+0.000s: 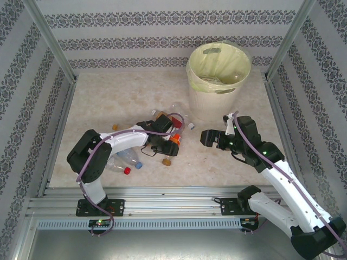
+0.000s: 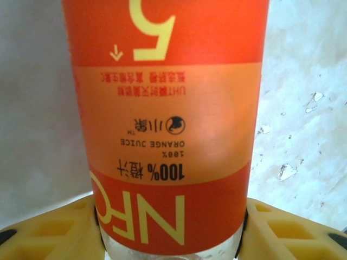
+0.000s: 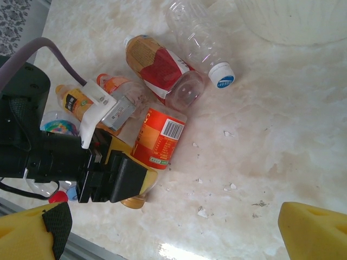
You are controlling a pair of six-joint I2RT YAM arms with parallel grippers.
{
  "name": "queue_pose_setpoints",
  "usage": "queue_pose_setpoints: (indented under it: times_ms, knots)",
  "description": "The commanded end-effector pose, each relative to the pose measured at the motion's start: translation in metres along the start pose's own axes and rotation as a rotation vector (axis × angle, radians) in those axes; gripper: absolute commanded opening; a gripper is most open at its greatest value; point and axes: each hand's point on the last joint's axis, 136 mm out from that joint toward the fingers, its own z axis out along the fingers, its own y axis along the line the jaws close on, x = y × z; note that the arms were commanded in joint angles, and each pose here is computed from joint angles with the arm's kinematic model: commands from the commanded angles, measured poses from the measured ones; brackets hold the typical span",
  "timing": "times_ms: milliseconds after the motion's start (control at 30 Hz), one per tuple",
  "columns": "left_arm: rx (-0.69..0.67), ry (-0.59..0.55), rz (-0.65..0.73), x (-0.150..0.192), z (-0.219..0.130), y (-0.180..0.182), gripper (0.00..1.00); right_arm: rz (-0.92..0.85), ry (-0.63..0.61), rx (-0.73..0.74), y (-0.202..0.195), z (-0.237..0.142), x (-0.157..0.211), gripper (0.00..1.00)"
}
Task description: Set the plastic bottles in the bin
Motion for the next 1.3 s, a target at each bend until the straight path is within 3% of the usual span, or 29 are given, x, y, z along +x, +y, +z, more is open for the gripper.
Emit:
queue_pose_setpoints:
  times_ms: [0, 233, 567, 700, 1267]
  knots:
    - [0.055, -0.044, 0.052, 0.000, -0.011, -0.016, 0.51, 0.030, 0.002, 0.024, -0.003, 0.000, 0.000, 0.98]
    - [0.153, -0.120, 0.104, 0.003, -0.038, -0.034, 0.50, 0.119, 0.021, 0.007, 0.000, 0.010, 0.000, 0.98]
    - [0.431, -0.265, 0.159, 0.012, -0.087, -0.077, 0.51, 0.204, 0.101, -0.262, 0.047, 0.040, 0.005, 0.95]
    - [0.462, -0.286, 0.167, 0.014, -0.092, -0.083, 0.51, 0.171, 0.119, -0.305, 0.065, 0.046, 0.008, 0.95]
    - [0.572, -0.344, 0.195, 0.012, -0.110, -0.107, 0.54, 0.174, 0.150, -0.279, 0.073, 0.070, 0.020, 0.86]
